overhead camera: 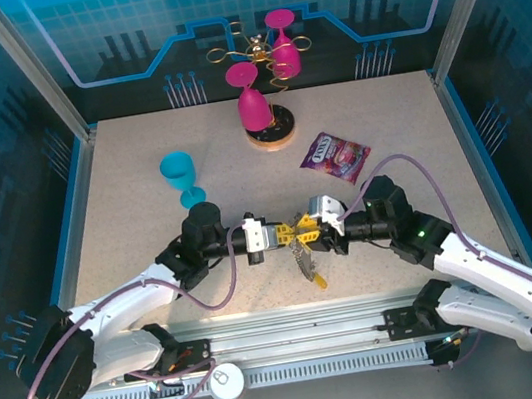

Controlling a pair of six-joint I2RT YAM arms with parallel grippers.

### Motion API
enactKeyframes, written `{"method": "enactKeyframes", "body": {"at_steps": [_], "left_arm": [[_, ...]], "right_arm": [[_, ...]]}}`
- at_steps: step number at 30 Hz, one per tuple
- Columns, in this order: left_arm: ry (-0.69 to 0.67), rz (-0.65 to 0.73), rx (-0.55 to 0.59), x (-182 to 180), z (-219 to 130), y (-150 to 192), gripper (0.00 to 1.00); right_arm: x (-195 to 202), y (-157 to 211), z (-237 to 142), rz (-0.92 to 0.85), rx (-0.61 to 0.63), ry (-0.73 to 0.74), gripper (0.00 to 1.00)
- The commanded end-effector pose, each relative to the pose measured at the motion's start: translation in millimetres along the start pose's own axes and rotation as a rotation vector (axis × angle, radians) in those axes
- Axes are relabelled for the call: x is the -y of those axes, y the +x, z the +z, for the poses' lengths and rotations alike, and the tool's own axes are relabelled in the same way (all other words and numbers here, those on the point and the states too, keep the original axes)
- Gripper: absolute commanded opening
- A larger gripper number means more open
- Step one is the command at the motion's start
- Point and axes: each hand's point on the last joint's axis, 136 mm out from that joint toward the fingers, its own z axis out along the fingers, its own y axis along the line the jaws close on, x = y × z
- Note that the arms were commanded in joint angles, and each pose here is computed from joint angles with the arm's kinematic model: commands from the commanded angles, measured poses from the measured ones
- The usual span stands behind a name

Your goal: Put the keys on the keyring

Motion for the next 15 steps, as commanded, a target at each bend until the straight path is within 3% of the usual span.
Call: {"method": "enactKeyframes", "body": {"at_steps": [1,15], "left_arm": [[0.021,0.013,0.045,2,-1,-7,0.0],[0.098,-0.032,0.073,11,0,-14,0.0]], "right_arm": [[-4,-10,2,-0.052,0.028,-0.017,0.24],[-11,-10,14,-0.123,0.009,-0.068,0.16]]}}
